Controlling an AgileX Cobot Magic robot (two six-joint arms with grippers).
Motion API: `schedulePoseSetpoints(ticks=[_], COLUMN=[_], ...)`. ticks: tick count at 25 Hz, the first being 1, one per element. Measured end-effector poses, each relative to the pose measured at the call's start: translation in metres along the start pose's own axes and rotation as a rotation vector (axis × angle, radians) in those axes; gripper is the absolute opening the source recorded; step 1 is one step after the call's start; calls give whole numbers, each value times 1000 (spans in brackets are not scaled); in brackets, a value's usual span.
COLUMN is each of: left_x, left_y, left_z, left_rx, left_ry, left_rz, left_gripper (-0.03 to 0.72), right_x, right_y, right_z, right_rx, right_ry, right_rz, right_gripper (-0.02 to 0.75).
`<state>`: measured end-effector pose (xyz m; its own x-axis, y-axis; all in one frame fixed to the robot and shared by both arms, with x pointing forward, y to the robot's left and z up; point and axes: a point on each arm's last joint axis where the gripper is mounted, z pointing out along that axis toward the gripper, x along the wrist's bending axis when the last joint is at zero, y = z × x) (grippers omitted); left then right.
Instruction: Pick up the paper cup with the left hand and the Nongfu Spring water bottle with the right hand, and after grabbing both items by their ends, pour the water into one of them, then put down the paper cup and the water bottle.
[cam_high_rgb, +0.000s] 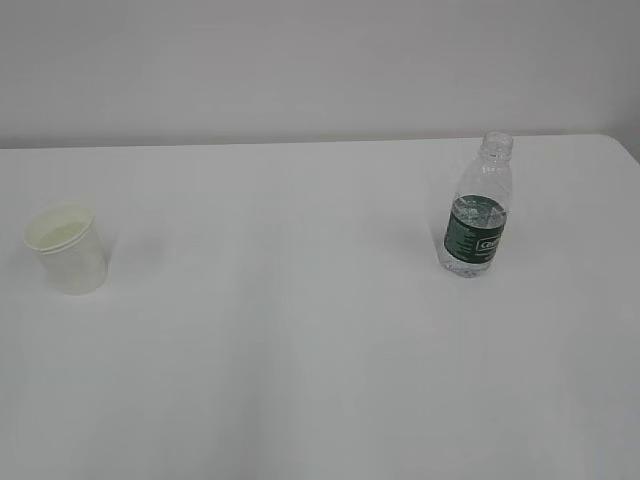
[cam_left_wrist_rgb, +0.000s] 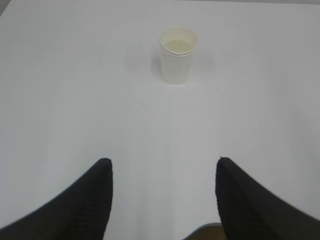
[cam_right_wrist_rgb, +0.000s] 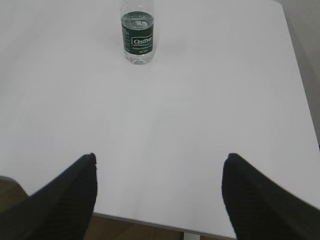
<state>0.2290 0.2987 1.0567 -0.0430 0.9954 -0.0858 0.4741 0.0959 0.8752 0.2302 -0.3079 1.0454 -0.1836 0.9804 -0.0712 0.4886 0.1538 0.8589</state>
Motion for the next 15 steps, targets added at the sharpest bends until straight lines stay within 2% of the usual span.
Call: schedulePoseSetpoints(ticks=[15], left_x=[0], left_y=[0], left_z=[0], left_rx=[0], left_ry=[0], left_rz=[0], left_gripper=[461], right_x=[0], right_y=[0], right_z=[0], right_rx=[2], right_ry=[0], right_rz=[0], right_gripper=[590])
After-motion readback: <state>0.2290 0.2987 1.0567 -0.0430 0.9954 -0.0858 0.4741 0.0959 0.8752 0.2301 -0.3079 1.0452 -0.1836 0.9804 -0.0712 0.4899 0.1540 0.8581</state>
